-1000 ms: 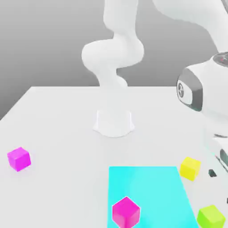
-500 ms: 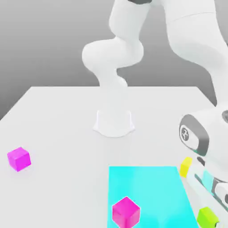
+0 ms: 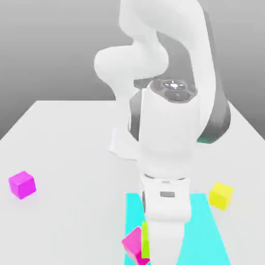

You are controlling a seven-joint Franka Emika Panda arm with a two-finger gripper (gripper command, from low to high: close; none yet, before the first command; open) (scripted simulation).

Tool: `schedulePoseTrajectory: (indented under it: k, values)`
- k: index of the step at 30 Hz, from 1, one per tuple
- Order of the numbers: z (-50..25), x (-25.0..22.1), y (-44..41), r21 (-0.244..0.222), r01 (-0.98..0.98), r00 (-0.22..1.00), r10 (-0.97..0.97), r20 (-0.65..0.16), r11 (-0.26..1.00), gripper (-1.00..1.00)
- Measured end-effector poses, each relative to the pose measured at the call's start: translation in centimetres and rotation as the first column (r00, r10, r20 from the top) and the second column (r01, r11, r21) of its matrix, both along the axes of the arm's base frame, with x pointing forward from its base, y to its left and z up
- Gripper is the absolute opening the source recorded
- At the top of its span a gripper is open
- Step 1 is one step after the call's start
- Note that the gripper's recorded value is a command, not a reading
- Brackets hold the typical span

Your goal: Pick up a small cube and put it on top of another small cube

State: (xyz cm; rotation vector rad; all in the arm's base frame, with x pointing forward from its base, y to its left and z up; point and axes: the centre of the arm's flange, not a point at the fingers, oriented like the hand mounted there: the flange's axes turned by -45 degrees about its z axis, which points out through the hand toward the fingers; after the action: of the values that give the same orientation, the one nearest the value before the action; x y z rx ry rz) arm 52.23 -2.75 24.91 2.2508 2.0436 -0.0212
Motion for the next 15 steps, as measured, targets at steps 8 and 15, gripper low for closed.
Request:
schedulePoseTrajectory:
  k: [8,15]
  values:
    - [1.5,-11.5,-21.5,-0.004,0.283,0.959,-0.283,-0.019,0.959,-1.0]
    - [-0.1,-27.7,-31.2,0.07,0.46,0.888,-0.456,-0.058,0.885,-1.0]
